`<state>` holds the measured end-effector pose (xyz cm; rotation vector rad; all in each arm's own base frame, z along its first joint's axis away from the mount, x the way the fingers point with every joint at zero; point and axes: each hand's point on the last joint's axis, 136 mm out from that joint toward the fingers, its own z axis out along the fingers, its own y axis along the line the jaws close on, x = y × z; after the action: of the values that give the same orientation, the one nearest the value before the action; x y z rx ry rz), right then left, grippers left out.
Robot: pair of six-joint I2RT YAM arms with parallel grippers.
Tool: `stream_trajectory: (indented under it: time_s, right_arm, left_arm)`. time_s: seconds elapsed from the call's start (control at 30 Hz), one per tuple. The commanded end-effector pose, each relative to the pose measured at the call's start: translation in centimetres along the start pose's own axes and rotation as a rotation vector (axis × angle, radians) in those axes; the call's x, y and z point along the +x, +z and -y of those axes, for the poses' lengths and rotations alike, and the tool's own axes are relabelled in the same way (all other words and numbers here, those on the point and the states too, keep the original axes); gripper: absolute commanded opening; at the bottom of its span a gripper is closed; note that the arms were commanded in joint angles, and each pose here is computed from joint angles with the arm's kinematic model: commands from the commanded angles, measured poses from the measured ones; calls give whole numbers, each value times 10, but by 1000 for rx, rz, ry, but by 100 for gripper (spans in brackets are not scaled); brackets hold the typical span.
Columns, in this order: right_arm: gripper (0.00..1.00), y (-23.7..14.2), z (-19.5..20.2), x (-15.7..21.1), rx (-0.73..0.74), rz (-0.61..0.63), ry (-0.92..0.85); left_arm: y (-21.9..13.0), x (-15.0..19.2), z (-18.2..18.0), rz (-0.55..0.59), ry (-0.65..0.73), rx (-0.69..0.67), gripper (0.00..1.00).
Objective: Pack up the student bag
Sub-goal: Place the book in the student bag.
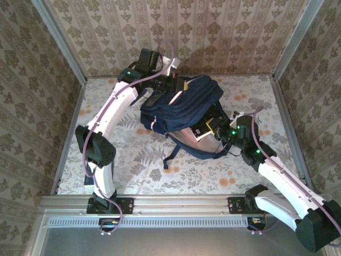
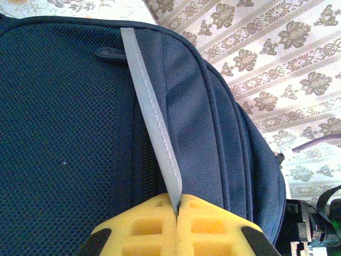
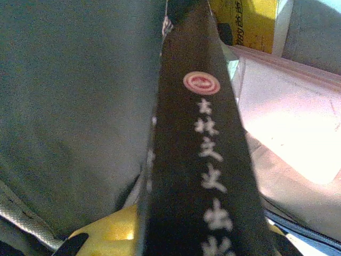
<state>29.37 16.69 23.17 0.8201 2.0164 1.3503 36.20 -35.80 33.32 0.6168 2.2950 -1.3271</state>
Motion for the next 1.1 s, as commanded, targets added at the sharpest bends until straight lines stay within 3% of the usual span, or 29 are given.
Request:
stream_trajectory:
  time_s: [0.0,0.37,0.6,0.83,1.07]
  right_arm:
    - [0,-17,-68,-4,-207,16,-51]
    - [0,-47,-88,-6,-217,58,-116]
    - [0,-44,-91,-2,-240,33,-100]
    - [0,3,-81,-13,-246,33,-20]
    - [0,80,-53,-24,-106,92,-17]
  left_arm:
    - [-25,-28,41,97,117,115,0]
    - [-28,-31,39,100,111,119,0]
    - [-29,-30,38,99,110,117,0]
    - [-32,-37,46,114,111,145,0]
    - [-37,-43,57,129,113,176,0]
